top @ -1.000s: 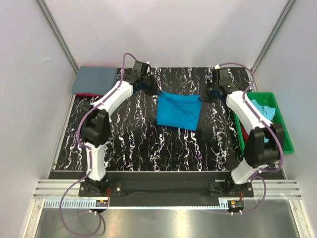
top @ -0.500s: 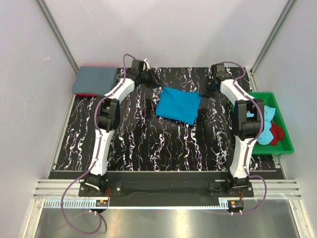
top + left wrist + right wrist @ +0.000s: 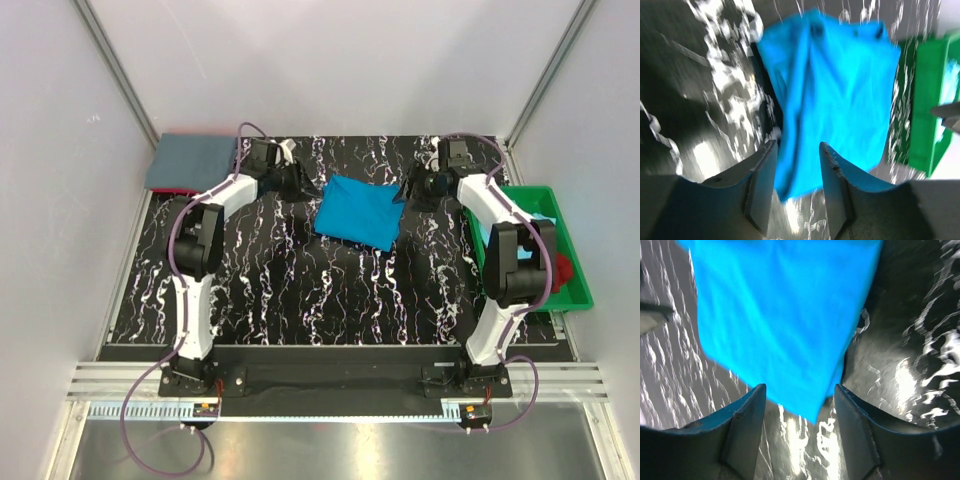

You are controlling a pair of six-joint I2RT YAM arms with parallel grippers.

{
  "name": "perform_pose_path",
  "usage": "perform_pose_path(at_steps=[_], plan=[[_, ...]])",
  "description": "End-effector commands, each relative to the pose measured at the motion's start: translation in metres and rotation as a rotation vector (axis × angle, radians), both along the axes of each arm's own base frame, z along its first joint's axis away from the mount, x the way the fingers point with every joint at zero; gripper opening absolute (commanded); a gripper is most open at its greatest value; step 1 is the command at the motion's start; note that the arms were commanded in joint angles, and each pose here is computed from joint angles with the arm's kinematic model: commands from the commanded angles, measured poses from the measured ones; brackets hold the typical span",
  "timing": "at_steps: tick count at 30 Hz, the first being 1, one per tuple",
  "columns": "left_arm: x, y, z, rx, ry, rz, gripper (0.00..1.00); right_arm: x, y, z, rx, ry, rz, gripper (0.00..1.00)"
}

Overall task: Fold and stack the t-shirts
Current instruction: Fold the tshirt

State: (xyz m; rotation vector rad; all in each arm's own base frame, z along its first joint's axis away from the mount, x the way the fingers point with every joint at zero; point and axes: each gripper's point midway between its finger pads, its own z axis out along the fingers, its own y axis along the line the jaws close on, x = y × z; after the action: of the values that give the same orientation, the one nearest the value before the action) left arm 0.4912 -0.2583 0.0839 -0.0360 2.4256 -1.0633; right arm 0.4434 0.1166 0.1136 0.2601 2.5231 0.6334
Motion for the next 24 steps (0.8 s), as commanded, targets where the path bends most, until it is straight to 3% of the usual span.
perform_pose_path(at_steps=[1,5,9,18,24], plan=[[-0.014,-0.013,0.028,0.027,-0.154,-0.096,0.46,-0.021,0.013,-0.01,0.071,0.014,0.159,0.62],[-0.035,-0.026,0.003,0.029,-0.11,-0.17,0.49,-0.021,0.013,-0.031,0.116,0.053,0.209,0.61],[-0.037,-0.018,-0.028,0.095,-0.047,-0.142,0.49,-0.019,0.02,-0.043,0.177,0.085,0.239,0.64],[-0.033,-0.012,-0.045,0.153,-0.022,-0.109,0.49,-0.028,0.02,-0.063,0.186,0.104,0.225,0.65],[-0.032,-0.006,-0.049,0.181,-0.004,-0.085,0.47,-0.035,0.023,-0.073,0.215,0.115,0.207,0.55]])
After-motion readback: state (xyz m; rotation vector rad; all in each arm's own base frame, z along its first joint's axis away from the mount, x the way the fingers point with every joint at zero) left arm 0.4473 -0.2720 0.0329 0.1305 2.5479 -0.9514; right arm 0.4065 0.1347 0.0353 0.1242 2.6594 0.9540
